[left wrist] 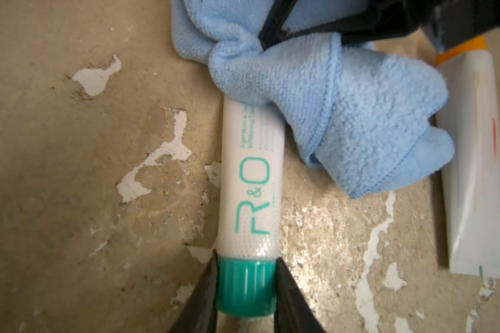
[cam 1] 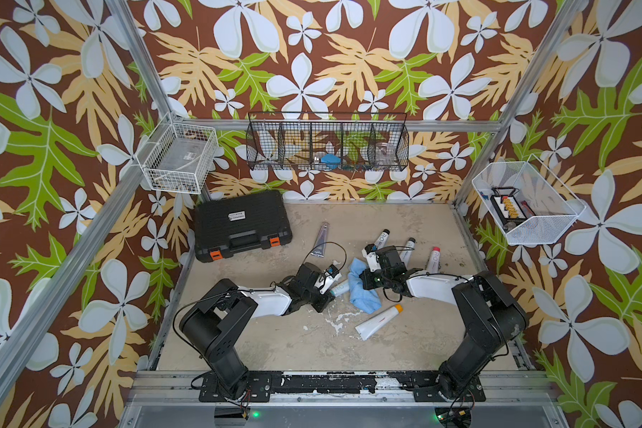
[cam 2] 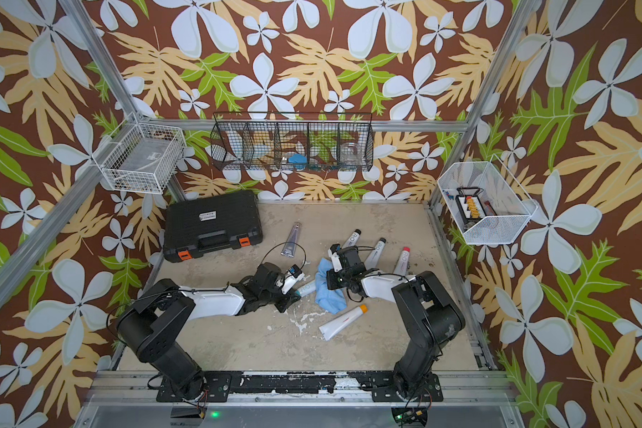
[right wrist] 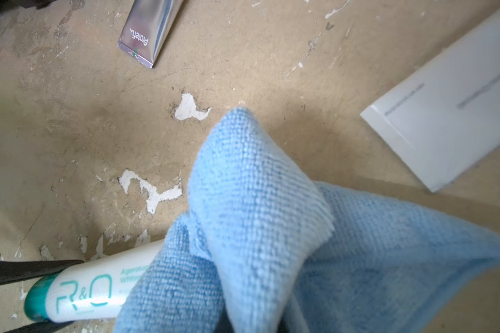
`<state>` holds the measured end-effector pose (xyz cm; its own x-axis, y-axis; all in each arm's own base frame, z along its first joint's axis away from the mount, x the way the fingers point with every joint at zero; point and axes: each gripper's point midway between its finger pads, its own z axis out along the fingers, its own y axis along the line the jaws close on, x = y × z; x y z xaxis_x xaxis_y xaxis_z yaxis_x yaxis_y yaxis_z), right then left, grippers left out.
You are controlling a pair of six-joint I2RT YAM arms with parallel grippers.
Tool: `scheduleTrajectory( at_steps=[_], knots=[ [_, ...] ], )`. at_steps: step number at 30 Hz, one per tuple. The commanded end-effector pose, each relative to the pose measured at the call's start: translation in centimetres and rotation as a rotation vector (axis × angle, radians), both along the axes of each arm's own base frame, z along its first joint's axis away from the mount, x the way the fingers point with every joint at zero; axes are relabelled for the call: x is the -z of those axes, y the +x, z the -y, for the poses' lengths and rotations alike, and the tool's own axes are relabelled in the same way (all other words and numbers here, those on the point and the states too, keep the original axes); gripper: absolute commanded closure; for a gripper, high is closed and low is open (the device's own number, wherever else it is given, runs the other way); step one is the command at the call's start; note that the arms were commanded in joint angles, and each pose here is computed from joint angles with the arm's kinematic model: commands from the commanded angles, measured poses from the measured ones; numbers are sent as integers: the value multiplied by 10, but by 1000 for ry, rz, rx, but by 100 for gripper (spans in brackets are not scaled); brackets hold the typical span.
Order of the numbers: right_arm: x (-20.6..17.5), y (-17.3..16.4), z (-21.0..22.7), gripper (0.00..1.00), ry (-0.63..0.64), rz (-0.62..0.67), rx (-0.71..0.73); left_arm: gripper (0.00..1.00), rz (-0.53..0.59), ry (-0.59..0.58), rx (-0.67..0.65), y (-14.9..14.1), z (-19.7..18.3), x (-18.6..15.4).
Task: Wipe the surface of the toothpaste tube
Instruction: Wipe the dirt from the toothpaste tube.
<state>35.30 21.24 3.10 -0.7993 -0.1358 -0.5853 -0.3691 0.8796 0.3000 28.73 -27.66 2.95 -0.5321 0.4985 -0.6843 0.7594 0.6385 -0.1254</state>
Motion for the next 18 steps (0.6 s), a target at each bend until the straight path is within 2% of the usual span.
scheduleTrajectory(
  at_steps=[1, 10, 18],
  knots=[
    [12, -18, -4, 100, -11, -62, -42, 84, 9, -2, -19, 5, -1, -2],
    [21, -40, -38, 100, -5, -85, -119, 84, 11, -2, -22, 6, -1, -2],
    [17, -69, -80, 100, 79, -108, -197, 84, 11, -2, -26, 8, -1, -2]
  ],
)
